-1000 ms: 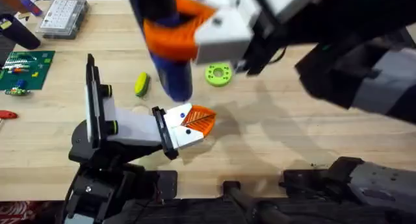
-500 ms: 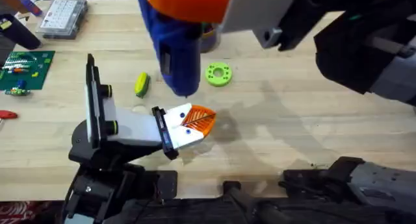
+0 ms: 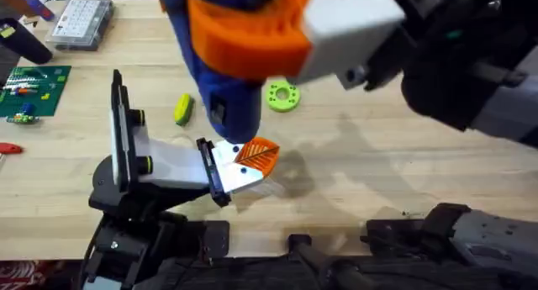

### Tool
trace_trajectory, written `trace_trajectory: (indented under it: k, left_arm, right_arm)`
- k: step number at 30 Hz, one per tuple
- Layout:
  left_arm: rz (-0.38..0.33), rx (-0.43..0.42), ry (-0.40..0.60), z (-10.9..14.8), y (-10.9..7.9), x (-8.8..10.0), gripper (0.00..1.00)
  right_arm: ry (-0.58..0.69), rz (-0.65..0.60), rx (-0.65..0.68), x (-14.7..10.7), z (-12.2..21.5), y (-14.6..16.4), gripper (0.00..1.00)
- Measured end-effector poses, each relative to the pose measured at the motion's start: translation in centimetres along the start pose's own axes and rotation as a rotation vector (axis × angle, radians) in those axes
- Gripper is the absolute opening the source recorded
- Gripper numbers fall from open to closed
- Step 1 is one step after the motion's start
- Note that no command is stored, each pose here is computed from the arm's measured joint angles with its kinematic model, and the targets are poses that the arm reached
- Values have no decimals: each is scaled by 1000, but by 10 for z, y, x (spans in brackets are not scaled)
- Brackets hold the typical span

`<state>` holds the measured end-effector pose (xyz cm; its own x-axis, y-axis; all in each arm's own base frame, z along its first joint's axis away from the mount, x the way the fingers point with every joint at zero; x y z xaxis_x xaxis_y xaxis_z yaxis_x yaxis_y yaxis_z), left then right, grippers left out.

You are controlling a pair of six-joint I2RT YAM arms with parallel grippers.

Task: Pick up the gripper from the table and insert it into the empty holder that is missing its gripper. Then pick up a screw, insert it into the mounting hole, and use the screwdriver to tighten it. Finally, clean up the table by picking up the vegetable and placing it into the bucket.

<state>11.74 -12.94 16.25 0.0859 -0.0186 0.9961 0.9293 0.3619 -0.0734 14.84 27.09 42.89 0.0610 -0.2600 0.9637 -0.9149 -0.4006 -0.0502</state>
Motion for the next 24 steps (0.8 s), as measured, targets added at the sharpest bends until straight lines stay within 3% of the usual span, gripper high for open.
trace_trajectory:
  k: [15, 24]
  left_arm:
    - [0, 0, 0, 0, 0, 0, 13]
    - [0, 0, 0, 0, 0, 0, 13]
  right_arm:
    - [-20, -6, -33, -5, 5, -4, 36]
    - [-7, -58, -51, -20, 5, -18, 35]
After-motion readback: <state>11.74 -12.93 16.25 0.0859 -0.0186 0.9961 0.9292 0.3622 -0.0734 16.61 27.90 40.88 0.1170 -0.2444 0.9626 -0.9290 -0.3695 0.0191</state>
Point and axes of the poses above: each hand's point on the last joint's axis, 136 mm out from that joint toward the fingers, its own z axis back along the fingers, its own y axis along the line the jaws close on, x = y × z, the point moved 5 cm from there along z, back along the fingers, and after that the axes turned 2 degrees about -z, right-handed, at the moved point
